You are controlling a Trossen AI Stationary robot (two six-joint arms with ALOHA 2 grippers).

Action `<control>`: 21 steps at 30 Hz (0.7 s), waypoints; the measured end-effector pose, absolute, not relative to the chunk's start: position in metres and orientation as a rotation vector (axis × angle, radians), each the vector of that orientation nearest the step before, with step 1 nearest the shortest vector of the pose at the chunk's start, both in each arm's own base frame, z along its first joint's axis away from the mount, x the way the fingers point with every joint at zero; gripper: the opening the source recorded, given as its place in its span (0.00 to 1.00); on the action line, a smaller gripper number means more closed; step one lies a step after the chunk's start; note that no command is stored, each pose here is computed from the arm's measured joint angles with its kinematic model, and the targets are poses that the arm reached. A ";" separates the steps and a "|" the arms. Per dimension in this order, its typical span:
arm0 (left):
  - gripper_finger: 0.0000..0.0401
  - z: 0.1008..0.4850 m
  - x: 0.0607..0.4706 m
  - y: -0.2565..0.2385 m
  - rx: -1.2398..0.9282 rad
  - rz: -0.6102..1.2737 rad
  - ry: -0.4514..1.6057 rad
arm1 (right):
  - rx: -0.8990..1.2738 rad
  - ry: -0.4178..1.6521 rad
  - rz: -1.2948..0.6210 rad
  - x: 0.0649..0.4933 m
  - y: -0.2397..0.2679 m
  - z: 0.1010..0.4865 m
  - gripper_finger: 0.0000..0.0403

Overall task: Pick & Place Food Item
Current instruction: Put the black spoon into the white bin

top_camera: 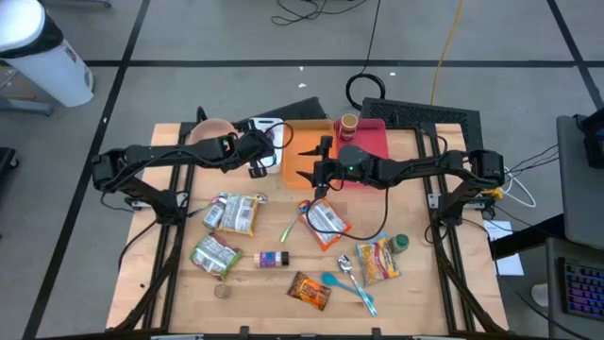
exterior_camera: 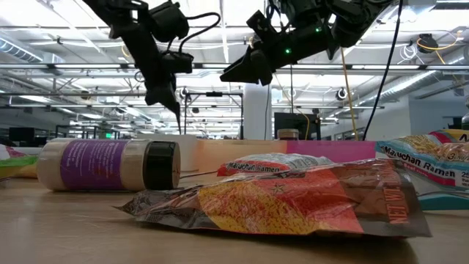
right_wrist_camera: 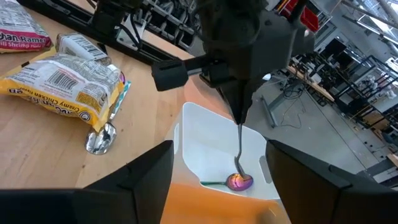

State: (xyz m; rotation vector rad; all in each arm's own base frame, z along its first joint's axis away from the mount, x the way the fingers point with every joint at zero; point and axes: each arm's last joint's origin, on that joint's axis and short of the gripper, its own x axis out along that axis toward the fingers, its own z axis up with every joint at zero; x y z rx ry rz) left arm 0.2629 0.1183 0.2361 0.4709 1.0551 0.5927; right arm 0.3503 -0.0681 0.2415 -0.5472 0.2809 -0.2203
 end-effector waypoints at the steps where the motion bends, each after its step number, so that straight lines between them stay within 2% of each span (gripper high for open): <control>1: 0.01 0.234 0.262 0.119 0.469 0.596 1.051 | -0.547 0.281 -0.220 0.350 -0.068 0.242 0.61; 21: 0.01 0.203 0.273 0.128 0.510 0.587 1.074 | -0.546 0.296 -0.216 0.350 -0.068 0.240 0.60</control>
